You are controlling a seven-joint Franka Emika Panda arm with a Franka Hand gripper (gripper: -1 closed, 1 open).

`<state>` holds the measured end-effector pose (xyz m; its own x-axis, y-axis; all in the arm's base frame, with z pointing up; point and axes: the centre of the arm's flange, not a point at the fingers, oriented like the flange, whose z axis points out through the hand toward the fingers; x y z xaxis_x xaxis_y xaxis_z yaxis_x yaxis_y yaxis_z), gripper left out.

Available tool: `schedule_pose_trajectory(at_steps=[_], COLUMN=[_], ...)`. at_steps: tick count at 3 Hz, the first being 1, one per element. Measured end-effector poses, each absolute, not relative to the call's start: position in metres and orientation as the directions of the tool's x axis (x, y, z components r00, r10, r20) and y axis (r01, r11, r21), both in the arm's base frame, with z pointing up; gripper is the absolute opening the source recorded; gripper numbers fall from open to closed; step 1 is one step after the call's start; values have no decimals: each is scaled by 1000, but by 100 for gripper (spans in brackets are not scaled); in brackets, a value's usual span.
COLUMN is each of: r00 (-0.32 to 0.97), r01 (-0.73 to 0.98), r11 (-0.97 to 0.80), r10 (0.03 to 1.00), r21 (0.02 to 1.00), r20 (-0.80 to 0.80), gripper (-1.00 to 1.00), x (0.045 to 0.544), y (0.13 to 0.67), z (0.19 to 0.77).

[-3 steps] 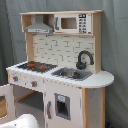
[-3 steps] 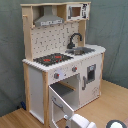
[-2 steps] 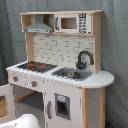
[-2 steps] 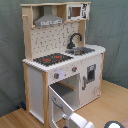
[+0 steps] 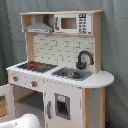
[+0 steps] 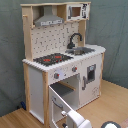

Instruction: Play with the kitchen

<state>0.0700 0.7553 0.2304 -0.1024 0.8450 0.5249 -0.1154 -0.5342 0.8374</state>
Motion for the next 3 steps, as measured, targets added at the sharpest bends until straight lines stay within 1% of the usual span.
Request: schedule_pose_trajectory(at_steps=[1, 2, 3], r00=[-98, -92, -35], r01=[-118, -122, -164], r11=[-536, -539, -579], r10=[844, 842, 813], r21=[836, 834, 799], r20=[527, 531, 582], gripper=[-100, -100, -100], x=[71, 72, 76], y=[755, 754, 744], z=[231, 231, 227])
